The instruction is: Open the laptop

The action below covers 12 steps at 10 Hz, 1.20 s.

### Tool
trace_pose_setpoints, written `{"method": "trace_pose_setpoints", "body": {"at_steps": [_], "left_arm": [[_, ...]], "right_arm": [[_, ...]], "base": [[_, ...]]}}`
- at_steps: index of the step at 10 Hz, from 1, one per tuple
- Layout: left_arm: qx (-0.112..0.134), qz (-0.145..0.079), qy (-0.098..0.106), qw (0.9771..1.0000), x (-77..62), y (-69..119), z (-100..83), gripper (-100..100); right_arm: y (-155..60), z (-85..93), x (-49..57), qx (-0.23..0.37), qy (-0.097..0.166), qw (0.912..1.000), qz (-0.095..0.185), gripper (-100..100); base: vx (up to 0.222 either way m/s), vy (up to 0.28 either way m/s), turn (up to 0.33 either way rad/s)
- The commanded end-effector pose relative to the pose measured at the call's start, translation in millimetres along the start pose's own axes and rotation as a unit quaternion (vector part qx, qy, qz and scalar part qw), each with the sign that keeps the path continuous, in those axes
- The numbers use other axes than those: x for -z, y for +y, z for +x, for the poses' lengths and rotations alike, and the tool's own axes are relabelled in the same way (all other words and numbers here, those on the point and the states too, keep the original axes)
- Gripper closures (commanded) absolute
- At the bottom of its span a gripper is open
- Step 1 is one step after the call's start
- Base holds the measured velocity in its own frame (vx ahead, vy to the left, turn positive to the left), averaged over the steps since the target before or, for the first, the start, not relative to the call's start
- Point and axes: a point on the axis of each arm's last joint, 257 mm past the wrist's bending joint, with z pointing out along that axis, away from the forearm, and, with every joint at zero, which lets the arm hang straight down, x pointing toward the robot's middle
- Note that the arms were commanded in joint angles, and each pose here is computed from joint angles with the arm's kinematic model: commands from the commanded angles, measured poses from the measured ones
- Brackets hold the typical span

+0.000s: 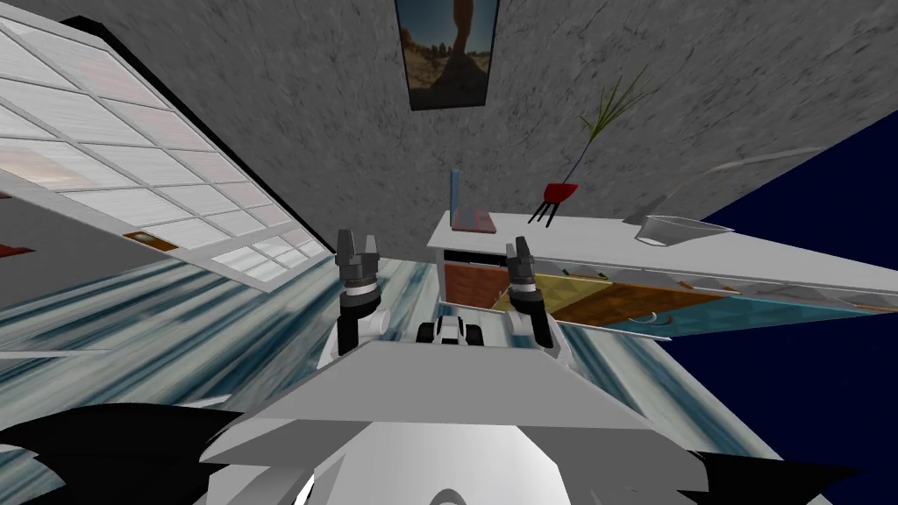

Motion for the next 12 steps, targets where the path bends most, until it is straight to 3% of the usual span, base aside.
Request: {"method": "trace_pose_setpoints", "body": {"at_steps": [1,3,4,6,7,9,10,11,12], "left_arm": [[0.000,0.000,0.000,1.0000,0.0,0.0,0.0,0],[0.000,0.000,0.000,1.0000,0.0,0.0,0.0,0],[0.000,0.000,0.000,1.0000,0.0,0.0,0.0,0],[0.000,0.000,0.000,1.0000,0.0,0.0,0.0,0],[0.000,0.000,0.000,1.0000,0.0,0.0,0.0,0],[0.000,0.000,0.000,1.0000,0.0,0.0,0.0,0],[0.000,0.000,0.000,1.0000,0.0,0.0,0.0,0],[0.000,0.000,0.000,1.0000,-0.1,-0.1,0.1,0],[0.000,0.000,0.000,1.0000,0.0,0.0,0.0,0]], "right_arm": [[-10,27.2,-12.6,0.009,0.054,0.9985,-0.003,-100],[-23,49.7,-20.0,0.021,0.099,0.9949,-0.001,-100],[-20,50.2,-24.5,0.023,0.100,0.9946,-0.008,-100],[-34,71.7,-32.6,0.041,0.145,0.9886,-0.006,-100],[-30,72.1,-37.2,0.041,0.144,0.9886,-0.013,-100],[-48,90.9,-42.5,0.066,0.187,0.9801,-0.007,-100],[-40,91.6,-50.7,0.068,0.187,0.9799,-0.019,-100],[-49,99.6,-54.5,0.084,0.208,0.9745,-0.017,-100],[-46,99.9,-57.8,0.084,0.207,0.9744,-0.022,-100]], "base": [[0.053,0.155,-0.212],[0.034,0.188,-0.237],[-0.004,0.135,-0.072],[0.016,0.135,-0.203],[0.007,0.118,-0.099],[0.013,0.159,-0.218],[0.001,0.157,-0.105],[0.015,0.141,-0.151],[0.008,0.102,-0.098]]}}
